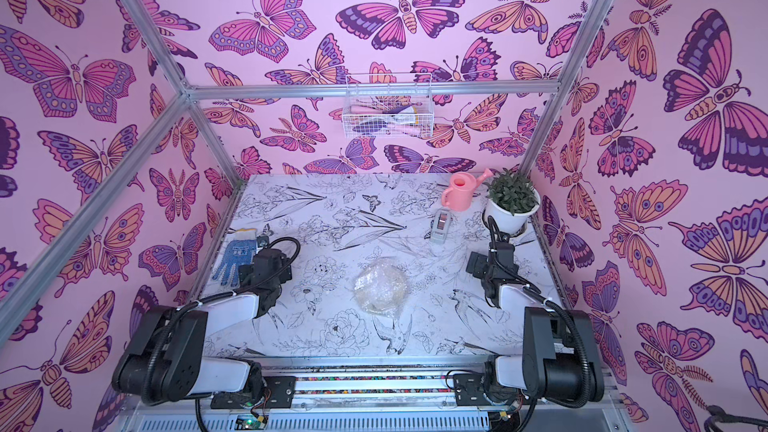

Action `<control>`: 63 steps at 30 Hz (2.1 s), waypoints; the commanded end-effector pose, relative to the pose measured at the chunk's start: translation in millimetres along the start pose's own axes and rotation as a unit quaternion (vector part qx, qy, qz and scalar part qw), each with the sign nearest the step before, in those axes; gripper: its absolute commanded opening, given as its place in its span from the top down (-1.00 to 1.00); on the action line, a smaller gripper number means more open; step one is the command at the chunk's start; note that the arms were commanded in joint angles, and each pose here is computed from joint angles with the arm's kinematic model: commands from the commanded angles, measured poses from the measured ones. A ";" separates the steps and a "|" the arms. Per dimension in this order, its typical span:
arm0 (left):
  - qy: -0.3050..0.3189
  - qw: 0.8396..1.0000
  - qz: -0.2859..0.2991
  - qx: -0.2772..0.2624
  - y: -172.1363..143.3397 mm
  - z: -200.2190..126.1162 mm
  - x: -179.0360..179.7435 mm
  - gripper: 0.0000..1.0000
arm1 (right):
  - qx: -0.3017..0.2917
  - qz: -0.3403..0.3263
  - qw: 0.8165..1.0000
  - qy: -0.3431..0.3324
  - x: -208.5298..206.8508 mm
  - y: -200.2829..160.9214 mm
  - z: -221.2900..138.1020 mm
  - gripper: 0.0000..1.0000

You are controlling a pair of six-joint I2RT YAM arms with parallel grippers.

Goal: Wrap dinner plates in bubble wrap
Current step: Reset both arms

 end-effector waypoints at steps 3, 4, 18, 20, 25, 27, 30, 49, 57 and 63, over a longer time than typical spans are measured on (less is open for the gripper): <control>0.018 0.983 -0.100 -0.151 34.4 6.8 30.3 -0.99 | -0.144 -0.019 0.989 0.028 11.5 55.0 -1.2 -0.99; 0.021 0.984 -0.097 -0.145 31.5 5.6 32.6 -0.99 | -0.150 -0.023 0.988 0.033 14.5 53.9 -2.5 -0.99; 0.020 0.988 -0.083 -0.128 42.2 13.6 20.2 -0.99 | -0.153 -0.061 0.984 0.062 34.8 47.6 7.8 -0.98; 0.026 0.989 -0.081 -0.121 40.7 16.0 23.0 -0.99 | -0.154 -0.066 0.983 0.070 38.0 47.7 7.8 -0.99; 0.026 0.989 -0.082 -0.123 41.3 15.7 23.0 -0.99 | -0.152 -0.066 0.984 0.070 38.1 47.7 8.2 -0.99; 0.030 0.989 -0.081 -0.120 40.9 17.0 25.2 -0.99 | -0.152 -0.066 0.984 0.070 38.1 47.7 8.2 -0.99; 0.032 0.989 -0.082 -0.120 41.2 17.6 26.5 -0.99 | -0.153 -0.066 0.984 0.070 38.0 48.1 7.9 -0.99; -0.235 0.969 0.002 -0.077 26.8 1.4 -60.4 -0.97 | -0.152 -0.075 0.983 0.071 41.3 48.0 8.3 -0.99; -0.240 0.968 0.000 -0.074 26.8 1.4 -61.1 -0.97 | -0.146 -0.075 0.984 0.070 41.6 47.8 10.4 -0.99; -0.252 0.966 -0.012 -0.054 27.8 6.8 -59.1 -0.97 | -0.144 -0.075 0.984 0.071 41.8 47.2 10.5 -0.99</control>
Point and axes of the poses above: each gripper's point midway between its finger pads, its own z axis out along the fingers, its own x axis along the line the jaws close on, y = z × x, the point moved 1 cm from there along -z, back along the fingers, and after that the axes turned 13 degrees about -z, right-handed, at the moved point
